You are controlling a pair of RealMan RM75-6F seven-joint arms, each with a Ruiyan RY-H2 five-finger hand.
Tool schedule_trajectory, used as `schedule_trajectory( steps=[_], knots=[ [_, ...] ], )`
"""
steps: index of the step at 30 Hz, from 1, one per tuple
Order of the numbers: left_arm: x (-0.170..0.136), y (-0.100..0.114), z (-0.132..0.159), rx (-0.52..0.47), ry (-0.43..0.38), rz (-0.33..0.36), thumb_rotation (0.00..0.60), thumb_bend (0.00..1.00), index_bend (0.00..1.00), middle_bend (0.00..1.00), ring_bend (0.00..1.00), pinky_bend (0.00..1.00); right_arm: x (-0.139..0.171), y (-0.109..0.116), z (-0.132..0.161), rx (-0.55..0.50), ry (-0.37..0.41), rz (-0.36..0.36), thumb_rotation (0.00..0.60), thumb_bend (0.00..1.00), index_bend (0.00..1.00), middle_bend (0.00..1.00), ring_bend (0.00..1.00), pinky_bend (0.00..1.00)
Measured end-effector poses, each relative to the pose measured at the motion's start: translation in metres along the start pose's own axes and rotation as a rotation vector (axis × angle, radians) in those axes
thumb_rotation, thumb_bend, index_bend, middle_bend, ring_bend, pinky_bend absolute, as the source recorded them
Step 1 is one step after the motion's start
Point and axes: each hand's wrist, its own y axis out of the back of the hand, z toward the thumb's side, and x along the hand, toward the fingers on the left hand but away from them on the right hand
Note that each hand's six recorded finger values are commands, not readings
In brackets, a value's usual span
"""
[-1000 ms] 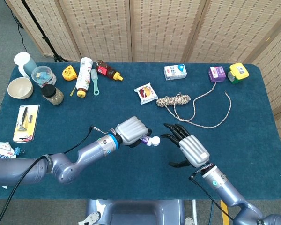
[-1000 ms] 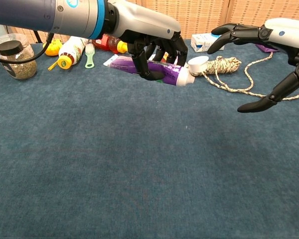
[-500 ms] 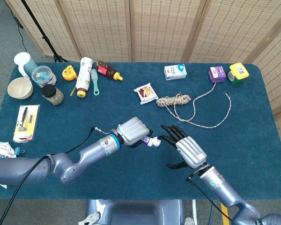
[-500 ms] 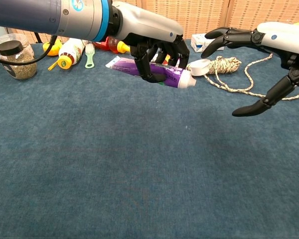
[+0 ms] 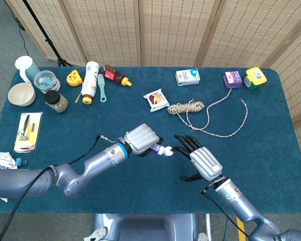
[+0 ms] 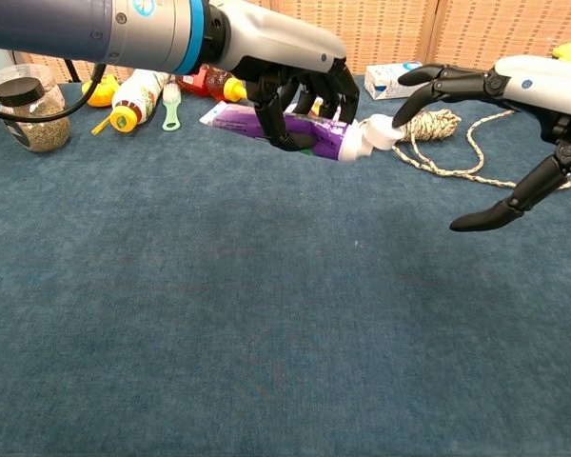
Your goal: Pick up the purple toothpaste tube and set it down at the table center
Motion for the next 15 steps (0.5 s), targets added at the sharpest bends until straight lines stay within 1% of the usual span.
schedule_trajectory(
  steps=[15],
  knots=[
    [-0.0004,0.0042,-0.0021,-0.014,0.013,0.038,0.600,1.00,0.55,0.50,0.53,0.61,-0.0066,-0.0057,0.0049,-0.016,0.014,0.007,0.600,0.06,0.23,0.00,0.00,0.00]
  ],
)
